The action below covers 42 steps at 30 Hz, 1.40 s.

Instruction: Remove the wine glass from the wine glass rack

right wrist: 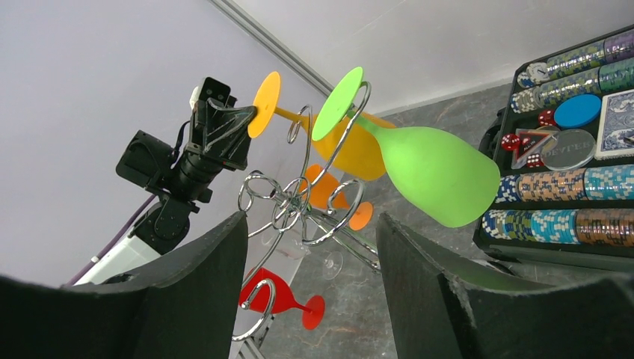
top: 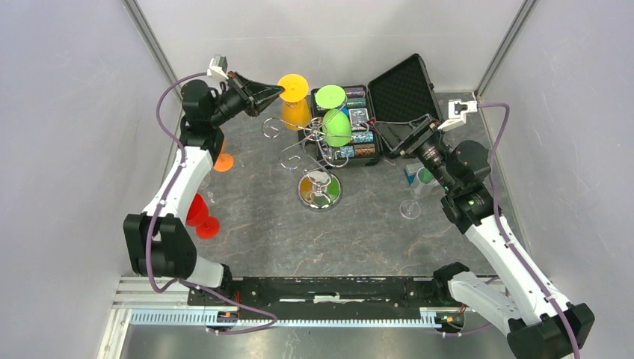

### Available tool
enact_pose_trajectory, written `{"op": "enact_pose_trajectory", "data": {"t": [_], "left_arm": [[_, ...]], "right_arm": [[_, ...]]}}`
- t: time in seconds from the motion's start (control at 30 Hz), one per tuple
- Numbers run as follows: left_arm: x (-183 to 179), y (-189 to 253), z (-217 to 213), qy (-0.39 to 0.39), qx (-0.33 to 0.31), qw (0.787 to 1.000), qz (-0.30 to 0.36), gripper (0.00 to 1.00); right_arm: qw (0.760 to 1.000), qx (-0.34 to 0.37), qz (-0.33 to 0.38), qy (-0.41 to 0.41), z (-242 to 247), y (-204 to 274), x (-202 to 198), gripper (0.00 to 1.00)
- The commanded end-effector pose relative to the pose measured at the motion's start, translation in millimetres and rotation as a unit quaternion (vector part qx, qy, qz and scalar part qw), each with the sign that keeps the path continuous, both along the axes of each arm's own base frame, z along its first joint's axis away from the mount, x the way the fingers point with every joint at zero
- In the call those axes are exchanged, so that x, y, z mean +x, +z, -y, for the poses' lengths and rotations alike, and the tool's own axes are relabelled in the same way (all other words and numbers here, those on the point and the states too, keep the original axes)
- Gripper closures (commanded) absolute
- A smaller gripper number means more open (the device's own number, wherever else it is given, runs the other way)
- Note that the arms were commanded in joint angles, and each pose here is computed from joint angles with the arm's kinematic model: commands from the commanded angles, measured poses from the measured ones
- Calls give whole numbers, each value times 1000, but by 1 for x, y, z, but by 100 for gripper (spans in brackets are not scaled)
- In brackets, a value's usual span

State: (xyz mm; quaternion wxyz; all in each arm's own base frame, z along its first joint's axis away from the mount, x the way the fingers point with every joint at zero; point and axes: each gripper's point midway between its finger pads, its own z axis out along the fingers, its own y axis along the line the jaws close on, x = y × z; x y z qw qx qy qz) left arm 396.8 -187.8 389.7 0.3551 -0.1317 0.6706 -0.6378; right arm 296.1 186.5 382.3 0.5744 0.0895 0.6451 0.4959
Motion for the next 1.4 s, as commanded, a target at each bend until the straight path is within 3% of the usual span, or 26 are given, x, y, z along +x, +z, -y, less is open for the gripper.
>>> {"op": "enact_pose_trajectory", "data": {"t": [0.0,0.2,0.47,0.93,0.97,1.07,1.1,1.37], "left_arm": [[1,37,2,8,-21,999,49,98],[3,29,9,-8,-14,999,41,98],[-26,32,25,-61,8,997,48,98],[-50,34,-2,9,78,996,49,98],[-48,34,-8,27,85,995,49,98],[-45,34,-28,76,110,990,46,98],[-47,36,-32,86,115,988,51,98],[-62,57,-51,144,159,973,80,98]], "right_arm": [[1000,11,22,-5,3,12,-3,32],[1000,11,21,-5,3,12,-2,32],[1000,12,22,-5,3,13,-3,32],[1000,14,24,-5,4,13,-5,31],[1000,14,24,-6,5,14,-6,27],[1000,12,23,-6,5,12,-7,4],[1000,11,24,-7,5,12,-7,2],[999,13,43,-12,10,16,-13,2]]}}
